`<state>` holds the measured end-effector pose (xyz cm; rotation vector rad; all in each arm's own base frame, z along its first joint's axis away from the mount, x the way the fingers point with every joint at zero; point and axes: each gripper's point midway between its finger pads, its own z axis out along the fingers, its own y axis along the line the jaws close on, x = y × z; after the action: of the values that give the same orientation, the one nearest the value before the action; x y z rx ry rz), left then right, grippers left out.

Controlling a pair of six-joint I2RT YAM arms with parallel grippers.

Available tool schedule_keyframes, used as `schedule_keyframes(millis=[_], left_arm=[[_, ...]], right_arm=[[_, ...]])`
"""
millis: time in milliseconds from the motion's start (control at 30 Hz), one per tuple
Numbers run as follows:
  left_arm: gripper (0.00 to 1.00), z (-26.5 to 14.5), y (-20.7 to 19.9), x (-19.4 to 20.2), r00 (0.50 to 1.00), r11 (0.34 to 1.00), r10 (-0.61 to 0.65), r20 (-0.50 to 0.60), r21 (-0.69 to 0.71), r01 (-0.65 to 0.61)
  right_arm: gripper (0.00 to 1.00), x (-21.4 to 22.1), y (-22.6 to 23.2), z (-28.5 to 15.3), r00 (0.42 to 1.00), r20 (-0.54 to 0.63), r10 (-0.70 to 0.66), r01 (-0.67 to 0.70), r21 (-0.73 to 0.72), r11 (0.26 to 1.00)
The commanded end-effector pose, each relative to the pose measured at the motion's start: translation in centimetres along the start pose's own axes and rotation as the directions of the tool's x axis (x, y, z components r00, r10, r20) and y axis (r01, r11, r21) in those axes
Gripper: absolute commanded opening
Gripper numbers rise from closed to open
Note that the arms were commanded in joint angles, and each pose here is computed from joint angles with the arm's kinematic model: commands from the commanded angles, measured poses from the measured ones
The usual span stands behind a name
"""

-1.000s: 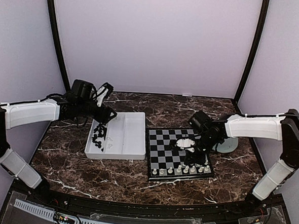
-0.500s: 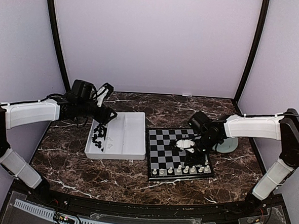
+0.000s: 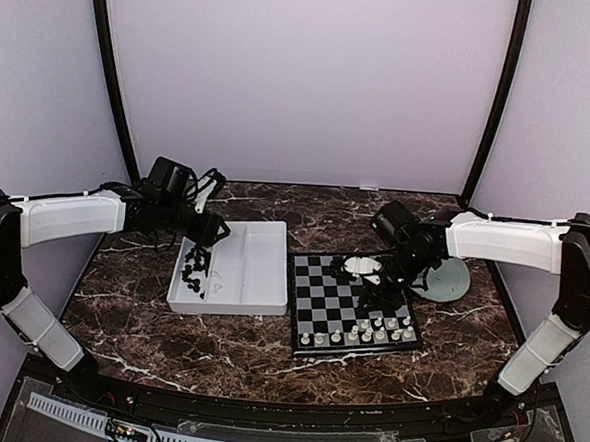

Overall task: Set up the chess pieces on the board
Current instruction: Place the pawn at e2, then pick up the pawn from the storage box.

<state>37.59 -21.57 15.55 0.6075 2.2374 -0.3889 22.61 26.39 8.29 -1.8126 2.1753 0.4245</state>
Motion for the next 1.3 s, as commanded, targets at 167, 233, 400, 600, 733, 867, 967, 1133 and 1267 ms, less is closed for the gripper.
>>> schedule_keyframes(millis=[167,233,400,600,733,867,967,1133,1267], left_arm=[[0.46,-1.2,-1.2,3.3,0.972,0.989,-0.146,-0.182,-0.028,0.144],[0.42,-1.2,-1.4,4.2,0.955,0.988,-0.154,-0.252,-0.057,0.144],[0.39,-0.5,-3.3,4.8,0.926,0.991,-0.131,-0.354,-0.069,0.114],[0.4,0.3,-2.8,6.0,0.867,0.985,-0.13,-0.481,-0.164,0.056],[0.4,1.1,-2.5,6.0,0.85,0.982,-0.126,-0.512,-0.184,0.035],[0.38,1.6,-2.2,6.6,0.819,0.986,-0.053,-0.571,-0.159,-0.046],[0.36,1.3,-1.4,7.0,0.783,0.978,0.043,-0.621,-0.133,-0.159],[0.34,1.1,-2.3,9.0,0.715,0.983,0.111,-0.69,-0.031,-0.183],[0.35,2.1,-3.0,10.1,0.713,0.994,0.023,-0.701,-0.058,-0.09]], right_arm=[[0.23,-2.4,-1.0,-2.9,0.993,0.115,0.034,-0.035,0.011,0.999],[0.23,-2.7,-1.3,-3.2,0.989,0.143,0.048,-0.05,0.011,0.999],[0.24,-2.9,-1.2,-3.2,0.981,0.182,0.066,-0.066,-0.003,0.998],[0.24,-2.7,-1.0,-3.2,0.978,0.195,0.067,-0.067,-0.007,0.998],[0.24,-2.8,-1.0,-3.4,0.976,0.208,0.062,-0.062,-0.005,0.998],[0.23,-2.9,-0.9,-3.5,0.974,0.218,0.066,-0.066,-0.008,0.998],[0.24,-2.9,-0.9,-3.6,0.972,0.225,0.068,-0.069,-0.006,0.998],[0.24,-2.9,-0.9,-3.4,0.971,0.23,0.074,-0.074,-0.01,0.997],[0.23,-3.1,-1.0,-3.4,0.97,0.233,0.075,-0.074,-0.011,0.997]])
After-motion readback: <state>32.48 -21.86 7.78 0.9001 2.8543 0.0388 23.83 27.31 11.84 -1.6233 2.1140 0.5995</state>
